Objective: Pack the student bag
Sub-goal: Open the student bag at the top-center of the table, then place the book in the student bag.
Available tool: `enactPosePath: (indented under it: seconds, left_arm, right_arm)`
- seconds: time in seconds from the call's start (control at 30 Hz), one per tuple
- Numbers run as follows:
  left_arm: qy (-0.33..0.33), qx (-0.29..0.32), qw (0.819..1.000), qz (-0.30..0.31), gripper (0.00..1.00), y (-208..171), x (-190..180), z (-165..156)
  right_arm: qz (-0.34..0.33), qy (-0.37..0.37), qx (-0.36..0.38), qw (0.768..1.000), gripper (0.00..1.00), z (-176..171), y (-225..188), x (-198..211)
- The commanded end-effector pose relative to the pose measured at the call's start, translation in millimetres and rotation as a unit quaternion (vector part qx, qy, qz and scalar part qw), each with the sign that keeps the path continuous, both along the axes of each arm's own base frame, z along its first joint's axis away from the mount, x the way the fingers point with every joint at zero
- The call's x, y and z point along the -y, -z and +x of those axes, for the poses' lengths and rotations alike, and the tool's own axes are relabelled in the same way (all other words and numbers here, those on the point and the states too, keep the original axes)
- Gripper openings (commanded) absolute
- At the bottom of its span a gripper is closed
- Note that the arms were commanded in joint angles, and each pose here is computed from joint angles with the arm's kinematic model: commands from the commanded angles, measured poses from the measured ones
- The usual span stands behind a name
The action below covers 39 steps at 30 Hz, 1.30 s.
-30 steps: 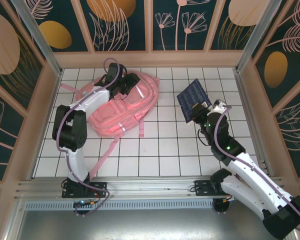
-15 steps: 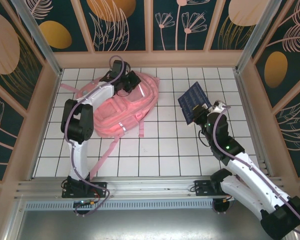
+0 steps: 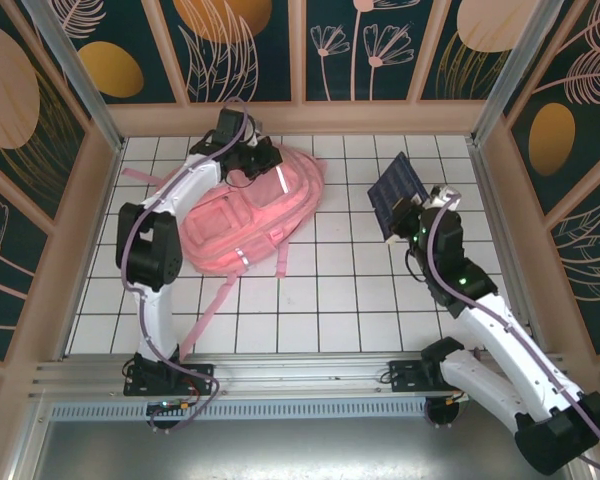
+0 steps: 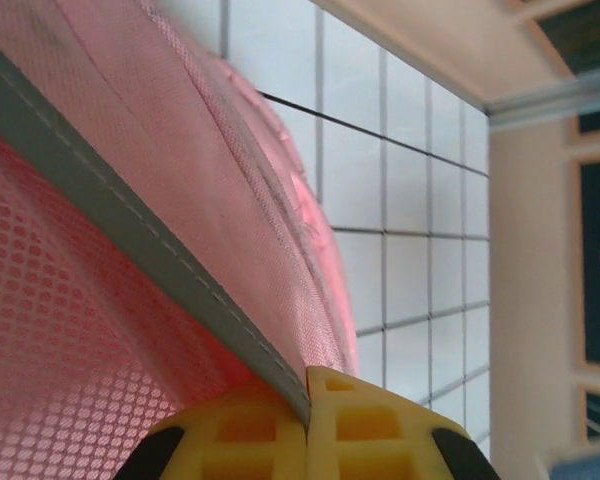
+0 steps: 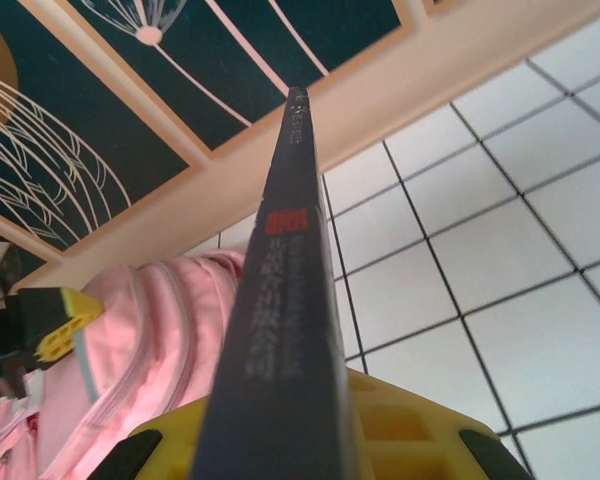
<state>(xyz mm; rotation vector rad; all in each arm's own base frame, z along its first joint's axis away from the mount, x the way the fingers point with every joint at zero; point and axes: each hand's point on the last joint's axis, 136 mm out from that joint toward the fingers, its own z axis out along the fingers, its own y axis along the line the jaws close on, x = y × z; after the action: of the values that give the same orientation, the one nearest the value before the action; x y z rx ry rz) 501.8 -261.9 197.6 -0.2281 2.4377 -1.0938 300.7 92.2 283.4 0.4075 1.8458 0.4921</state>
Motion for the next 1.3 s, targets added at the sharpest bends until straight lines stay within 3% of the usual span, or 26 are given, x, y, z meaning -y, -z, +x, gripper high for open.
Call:
enactPosePath:
  seconds: [0.0, 0.1, 0.23, 0.37, 0.5, 0.9, 1.0, 1.13, 1.27]
  left_arm:
    - [0.128, 0.144, 0.978, -0.080, 0.00, -123, 37, -56]
    - [0.173, 0.181, 0.960, -0.129, 0.00, -160, 50, -91]
    - [0.211, 0.256, 0.927, -0.177, 0.00, -214, 40, -141]
    - [0.275, 0.296, 0.893, -0.199, 0.00, -240, 33, -184]
    - [0.306, 0.328, 0.865, -0.226, 0.00, -259, 17, -207]
    - [0.291, 0.340, 0.846, -0.290, 0.00, -269, 2, -199]
    - [0.295, 0.344, 0.840, -0.298, 0.00, -272, 2, -201]
    - [0.303, 0.345, 0.832, -0.311, 0.00, -276, 2, -203]
    - [0.309, 0.347, 0.825, -0.322, 0.00, -281, 2, -206]
  right_arm:
    - [-0.038, 0.003, 0.033, 0.999, 0.00, -2, -40, 12]
    - [-0.031, -0.010, 0.031, 0.999, 0.00, -1, -54, 16]
    - [-0.017, -0.057, 0.032, 0.998, 0.00, -7, -74, 11]
    - [0.012, -0.165, 0.055, 0.985, 0.00, -27, -100, -14]
    - [0.040, -0.224, 0.023, 0.973, 0.00, -37, -92, -34]
    - [0.115, -0.331, -0.082, 0.933, 0.00, -80, -51, -62]
    - [0.157, -0.378, -0.115, 0.905, 0.00, -87, -36, -78]
    - [0.208, -0.411, -0.126, 0.879, 0.00, -80, -20, -92]
    - [0.224, -0.407, -0.127, 0.876, 0.00, -56, -7, -102]
